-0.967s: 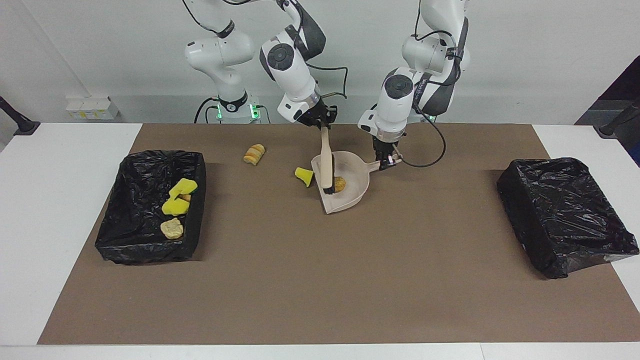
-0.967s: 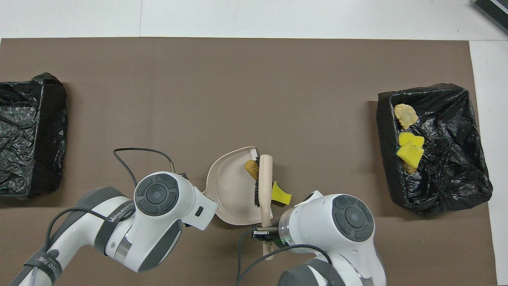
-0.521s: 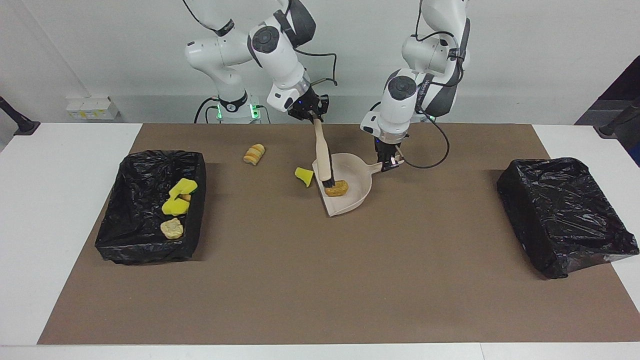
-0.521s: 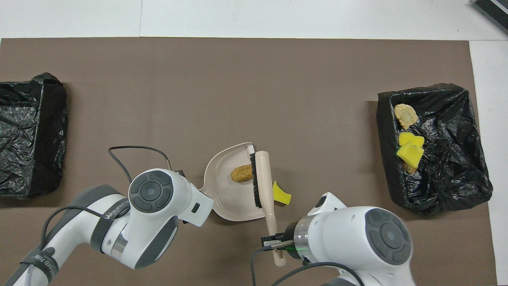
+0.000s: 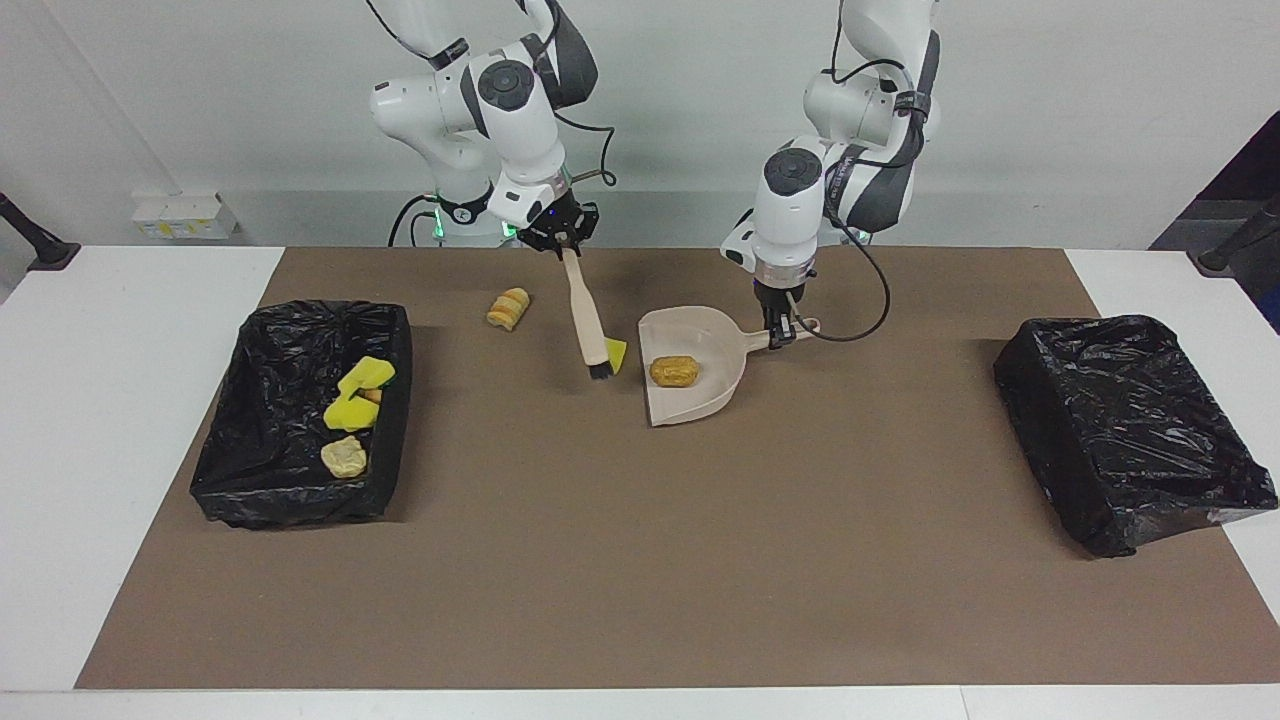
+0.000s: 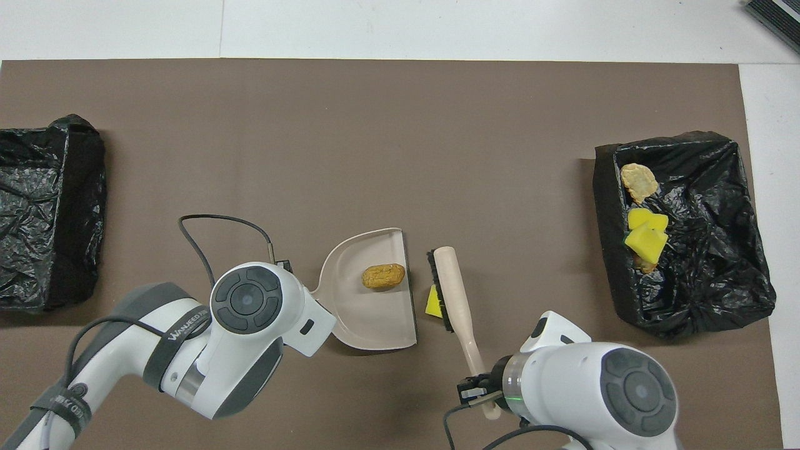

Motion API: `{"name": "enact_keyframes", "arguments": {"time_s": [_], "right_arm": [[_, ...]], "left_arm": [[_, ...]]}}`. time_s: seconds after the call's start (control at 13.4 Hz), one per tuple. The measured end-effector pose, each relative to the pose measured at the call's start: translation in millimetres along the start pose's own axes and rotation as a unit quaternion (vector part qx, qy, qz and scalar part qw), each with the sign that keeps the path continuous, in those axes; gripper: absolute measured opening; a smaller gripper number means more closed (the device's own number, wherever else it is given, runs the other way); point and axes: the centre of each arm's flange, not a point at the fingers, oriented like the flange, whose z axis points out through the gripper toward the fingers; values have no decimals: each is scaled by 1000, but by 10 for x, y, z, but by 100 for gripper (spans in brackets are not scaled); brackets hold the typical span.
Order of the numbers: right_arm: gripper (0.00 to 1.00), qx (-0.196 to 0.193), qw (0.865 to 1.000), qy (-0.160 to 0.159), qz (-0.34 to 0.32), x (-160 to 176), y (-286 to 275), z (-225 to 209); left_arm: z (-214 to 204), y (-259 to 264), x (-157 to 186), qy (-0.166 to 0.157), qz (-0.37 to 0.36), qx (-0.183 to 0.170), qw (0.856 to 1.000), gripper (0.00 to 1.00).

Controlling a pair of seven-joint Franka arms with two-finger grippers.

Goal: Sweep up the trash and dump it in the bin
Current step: 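Sweep the sponge and bread into the dustpan with the right gripper's brush, then brush the pieces deeper into the dustpan with the right gripper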

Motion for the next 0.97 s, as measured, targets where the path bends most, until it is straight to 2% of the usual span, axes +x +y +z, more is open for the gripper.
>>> {"name": "enact_keyframes", "arguments": {"time_s": [0.37, 0.59, 0.74, 0.97], "right_arm": [[27, -9, 999, -26, 43, -84, 320, 266], [27, -13, 995, -21, 97, -69, 197, 410], [27, 3, 993, -16, 118, -7, -49, 489], [27, 44, 993, -19, 109, 51, -496, 398]], "left_arm": [[-8, 104, 112, -10, 15, -4, 1000, 32], [-9, 145, 147, -12, 10, -6, 1000, 32], [-5, 149, 147, -12, 7, -6, 1000, 32], [4, 175, 155, -15, -7, -9, 1000, 32]]}}
